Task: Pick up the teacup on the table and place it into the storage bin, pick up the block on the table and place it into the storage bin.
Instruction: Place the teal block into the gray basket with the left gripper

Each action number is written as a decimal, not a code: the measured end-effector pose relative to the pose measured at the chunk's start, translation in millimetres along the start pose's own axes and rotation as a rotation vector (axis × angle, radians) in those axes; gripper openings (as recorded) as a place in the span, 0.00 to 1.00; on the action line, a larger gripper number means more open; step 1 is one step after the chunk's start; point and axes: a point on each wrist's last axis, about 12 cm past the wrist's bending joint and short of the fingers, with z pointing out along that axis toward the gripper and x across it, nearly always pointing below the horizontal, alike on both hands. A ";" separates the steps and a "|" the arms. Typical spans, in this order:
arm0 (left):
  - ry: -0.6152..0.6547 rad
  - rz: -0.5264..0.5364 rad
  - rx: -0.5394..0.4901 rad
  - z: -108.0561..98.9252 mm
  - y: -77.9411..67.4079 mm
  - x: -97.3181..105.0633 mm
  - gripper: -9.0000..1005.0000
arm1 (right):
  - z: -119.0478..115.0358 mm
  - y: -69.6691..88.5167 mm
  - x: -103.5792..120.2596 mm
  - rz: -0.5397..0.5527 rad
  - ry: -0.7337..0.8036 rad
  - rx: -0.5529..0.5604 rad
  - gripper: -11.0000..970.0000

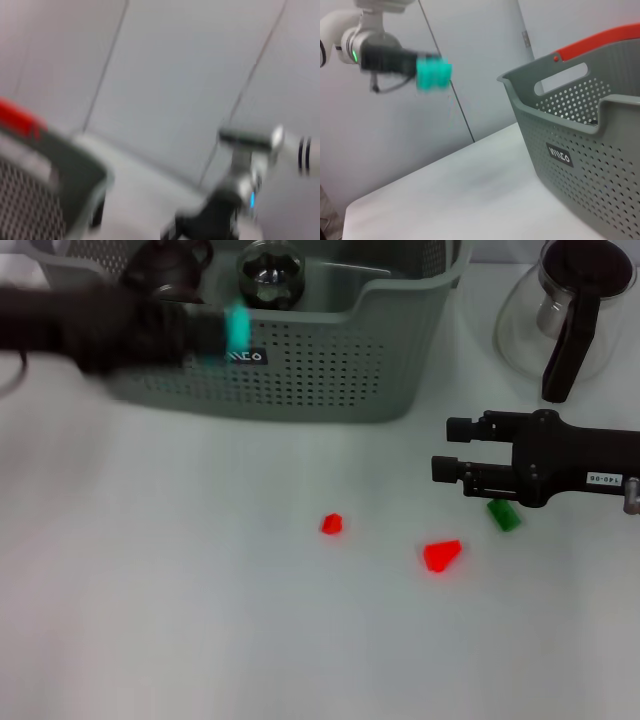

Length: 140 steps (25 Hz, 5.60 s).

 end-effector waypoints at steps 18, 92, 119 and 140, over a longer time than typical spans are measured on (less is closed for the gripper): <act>0.125 -0.145 -0.508 61.1 70.4 -124.7 0.33 | 5.1 1.7 1.0 0.001 -0.008 -0.003 0.70; 0.071 -0.080 -0.591 94.9 81.5 -92.3 0.43 | 5.9 2.7 1.0 0.005 -0.016 -0.008 0.70; 0.102 -0.065 -0.624 88.8 82.2 -89.7 0.54 | 7.0 2.1 -1.8 0.004 -0.016 -0.011 0.70; 0.159 0.004 -0.583 94.5 73.6 -93.2 0.27 | 6.9 2.3 -1.9 0.003 -0.016 -0.013 0.70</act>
